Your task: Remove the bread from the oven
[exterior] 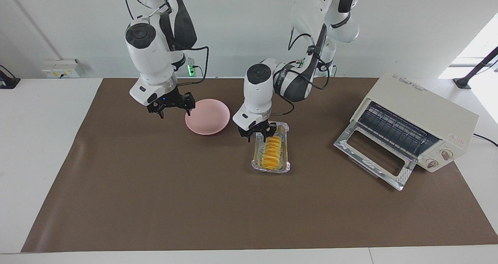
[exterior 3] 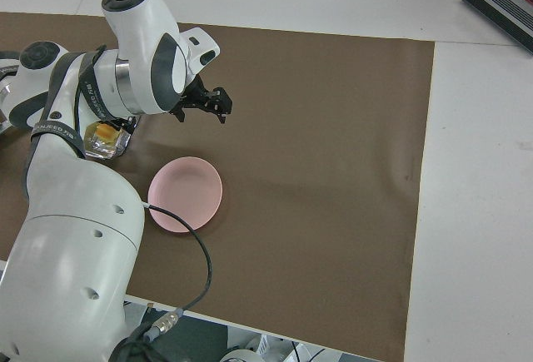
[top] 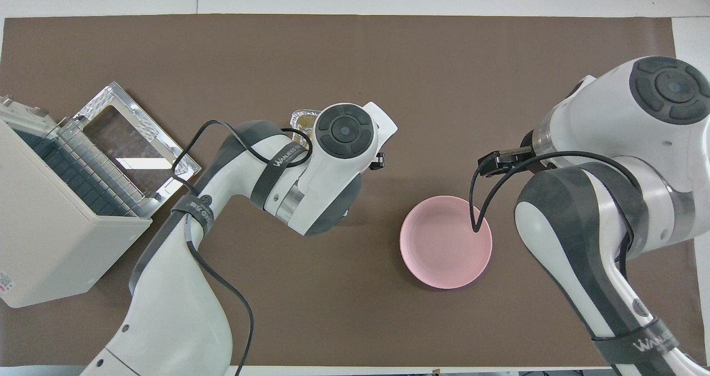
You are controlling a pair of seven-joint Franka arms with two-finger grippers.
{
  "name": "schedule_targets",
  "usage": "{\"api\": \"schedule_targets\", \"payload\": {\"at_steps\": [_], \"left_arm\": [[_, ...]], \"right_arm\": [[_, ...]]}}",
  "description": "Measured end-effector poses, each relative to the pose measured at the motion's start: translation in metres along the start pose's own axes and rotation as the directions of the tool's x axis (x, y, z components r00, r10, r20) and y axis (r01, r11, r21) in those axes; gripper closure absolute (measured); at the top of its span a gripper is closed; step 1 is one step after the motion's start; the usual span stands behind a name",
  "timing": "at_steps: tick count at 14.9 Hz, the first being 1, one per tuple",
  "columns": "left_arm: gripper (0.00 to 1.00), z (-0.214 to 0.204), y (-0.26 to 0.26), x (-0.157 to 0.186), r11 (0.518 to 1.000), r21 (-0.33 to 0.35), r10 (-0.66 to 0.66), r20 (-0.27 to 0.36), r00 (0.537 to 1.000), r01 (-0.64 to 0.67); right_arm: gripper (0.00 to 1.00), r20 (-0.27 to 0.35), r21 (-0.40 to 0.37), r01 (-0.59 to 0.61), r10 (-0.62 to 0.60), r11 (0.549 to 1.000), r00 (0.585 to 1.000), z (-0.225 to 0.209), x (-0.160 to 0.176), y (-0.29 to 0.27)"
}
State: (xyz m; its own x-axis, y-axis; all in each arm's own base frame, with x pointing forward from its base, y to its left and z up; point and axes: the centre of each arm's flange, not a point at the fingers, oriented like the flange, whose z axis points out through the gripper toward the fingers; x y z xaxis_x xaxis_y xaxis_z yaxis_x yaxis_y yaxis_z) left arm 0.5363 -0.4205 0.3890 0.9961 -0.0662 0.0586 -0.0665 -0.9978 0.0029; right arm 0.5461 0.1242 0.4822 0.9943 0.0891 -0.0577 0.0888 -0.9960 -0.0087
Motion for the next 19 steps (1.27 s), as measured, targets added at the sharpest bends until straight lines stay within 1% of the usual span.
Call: {"api": "schedule_targets", "payload": {"at_steps": [2,3,5,6,8,9,10,11,13,15,16,18,19], "left_arm": [[0.05,-0.041,-0.066,0.027,0.995,0.006,-0.102,0.007,0.995,0.102],[0.0,-0.061,-0.107,0.039,0.987,0.014,-0.158,0.018,0.987,0.158],[0.0,-0.099,-0.203,0.054,0.97,0.034,-0.241,0.052,0.969,0.239],[0.0,-0.115,-0.246,0.056,0.968,0.038,-0.251,0.065,0.966,0.249],[0.0,-0.147,-0.339,0.05,0.967,0.035,-0.255,0.092,0.962,0.253],[0.0,-0.161,-0.374,0.042,0.964,0.031,-0.266,0.105,0.958,0.264],[0.0,-0.171,-0.395,0.033,0.961,0.028,-0.276,0.122,0.953,0.275],[0.0,-0.177,-0.404,0.025,0.96,0.03,-0.281,0.147,0.948,0.28],[0.0,-0.18,-0.402,0.013,0.962,0.038,-0.273,0.196,0.942,0.27],[0.0,-0.18,-0.394,0.006,0.966,0.044,-0.258,0.229,0.939,0.255],[0.0,-0.179,-0.394,0.003,0.966,0.046,-0.258,0.238,0.936,0.254],[0.0,-0.176,-0.399,-0.004,0.963,0.048,-0.267,0.249,0.931,0.264],[0.0,-0.177,-0.403,-0.005,0.962,0.048,-0.273,0.249,0.929,0.27]], "right_arm": [[0.0,-0.007,0.01,-0.024,0.024,1.0,1.0,0.0,0.001,-0.001],[0.0,-0.02,0.028,-0.058,0.058,0.998,0.998,0.0,0.003,-0.003],[0.0,-0.044,0.055,-0.105,0.107,0.993,0.993,0.005,0.008,-0.019],[0.0,-0.054,0.06,-0.125,0.129,0.99,0.99,0.009,0.01,-0.032],[0.0,-0.069,0.07,-0.164,0.169,0.984,0.983,0.018,0.011,-0.069],[0.0,-0.071,0.074,-0.185,0.19,0.98,0.979,0.023,0.011,-0.088],[0.0,-0.071,0.078,-0.207,0.212,0.975,0.975,0.027,0.011,-0.105],[0.0,-0.073,0.082,-0.224,0.23,0.971,0.97,0.03,0.013,-0.12],[0.0,-0.078,0.089,-0.242,0.249,0.966,0.965,0.038,0.018,-0.143],[0.0,-0.072,0.09,-0.27,0.276,0.959,0.958,0.049,0.028,-0.169],[0.0,-0.069,0.087,-0.289,0.295,0.953,0.953,0.058,0.035,-0.188],[0.0,-0.071,0.056,-0.305,0.308,0.951,0.949,0.094,0.052,-0.235],[0.0,-0.076,0.052,-0.303,0.306,0.952,0.949,0.108,0.059,-0.245]]}}
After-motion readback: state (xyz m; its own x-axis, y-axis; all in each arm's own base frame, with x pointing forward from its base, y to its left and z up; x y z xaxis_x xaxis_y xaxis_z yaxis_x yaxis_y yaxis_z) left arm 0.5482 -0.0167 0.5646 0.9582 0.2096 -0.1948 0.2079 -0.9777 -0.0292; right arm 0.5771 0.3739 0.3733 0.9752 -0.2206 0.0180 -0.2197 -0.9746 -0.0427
